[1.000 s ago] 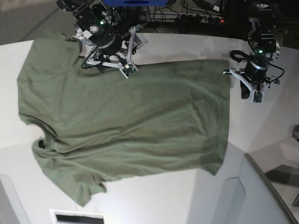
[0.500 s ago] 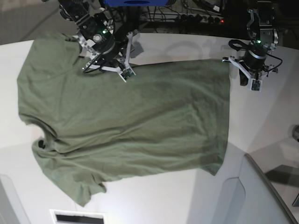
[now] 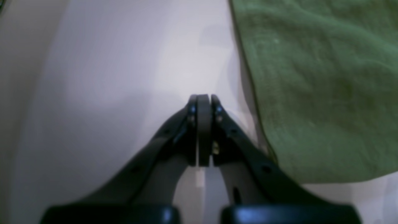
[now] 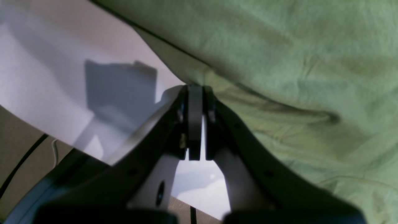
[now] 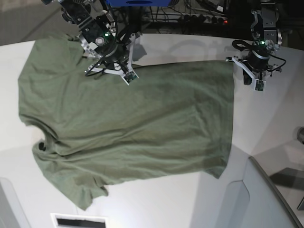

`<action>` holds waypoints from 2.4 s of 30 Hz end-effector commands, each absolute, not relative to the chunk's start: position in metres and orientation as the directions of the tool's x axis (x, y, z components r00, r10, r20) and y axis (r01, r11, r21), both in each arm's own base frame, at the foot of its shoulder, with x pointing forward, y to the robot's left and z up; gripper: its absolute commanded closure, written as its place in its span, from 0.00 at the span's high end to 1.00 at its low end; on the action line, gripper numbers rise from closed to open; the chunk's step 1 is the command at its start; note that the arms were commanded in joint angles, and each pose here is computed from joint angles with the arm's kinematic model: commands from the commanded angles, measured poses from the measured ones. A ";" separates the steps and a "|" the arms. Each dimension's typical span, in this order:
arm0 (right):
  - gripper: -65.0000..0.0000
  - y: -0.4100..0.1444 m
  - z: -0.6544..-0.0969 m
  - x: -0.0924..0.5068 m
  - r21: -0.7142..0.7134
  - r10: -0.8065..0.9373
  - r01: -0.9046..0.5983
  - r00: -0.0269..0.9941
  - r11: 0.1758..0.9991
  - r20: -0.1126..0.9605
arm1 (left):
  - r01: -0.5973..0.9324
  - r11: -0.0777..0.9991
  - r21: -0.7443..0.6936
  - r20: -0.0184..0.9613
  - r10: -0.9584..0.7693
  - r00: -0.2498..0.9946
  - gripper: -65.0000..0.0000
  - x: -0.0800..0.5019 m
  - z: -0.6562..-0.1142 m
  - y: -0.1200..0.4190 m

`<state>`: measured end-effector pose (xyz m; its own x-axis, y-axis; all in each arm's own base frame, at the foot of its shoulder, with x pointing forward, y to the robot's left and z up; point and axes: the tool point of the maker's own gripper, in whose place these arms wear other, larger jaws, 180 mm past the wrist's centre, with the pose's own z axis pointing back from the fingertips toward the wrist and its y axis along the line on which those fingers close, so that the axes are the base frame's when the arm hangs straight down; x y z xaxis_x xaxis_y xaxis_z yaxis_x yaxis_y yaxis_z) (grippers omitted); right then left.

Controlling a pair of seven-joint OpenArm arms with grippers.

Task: Layout the t-shirt on the table in an organized manner, then fold the t-shirt properly
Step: 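Grasp the shirt edge with the right gripper and lift it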

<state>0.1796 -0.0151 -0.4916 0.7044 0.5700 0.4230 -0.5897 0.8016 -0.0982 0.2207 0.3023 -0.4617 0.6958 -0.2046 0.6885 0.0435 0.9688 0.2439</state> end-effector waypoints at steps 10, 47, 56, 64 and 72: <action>0.00 -0.006 -0.438 0.177 -0.082 0.551 -0.584 0.697 0.807 0.460 | 0.040 0.957 0.287 0.707 -0.240 0.665 0.00 0.230 -0.446 0.319; 0.44 -0.080 -0.412 0.339 -0.187 0.505 -0.489 0.669 0.852 0.545 | -0.067 0.948 0.311 0.727 -0.193 0.659 0.00 0.242 -0.434 0.359; 0.50 0.017 -0.414 0.249 -0.133 0.662 -0.733 0.502 0.667 0.557 | 0.063 0.968 0.244 0.707 -0.222 0.671 0.00 0.243 -0.460 0.298; 0.50 0.016 -0.424 0.235 -0.112 0.668 -0.740 0.517 0.663 0.535 | 0.047 0.998 -0.041 0.760 0.000 0.650 0.00 0.220 -0.462 0.228; 0.50 0.001 -0.425 0.242 -0.117 0.645 -0.705 0.551 0.699 0.529 | 0.025 0.934 -0.357 0.716 0.256 0.650 0.55 0.203 -0.448 0.190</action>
<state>0.2356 -0.0072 -0.4342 0.5722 0.6559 0.4924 -0.7023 0.7019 -0.1188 0.1991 0.1904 -0.4544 0.6677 0.2536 0.6999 0.0128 0.9361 -0.3514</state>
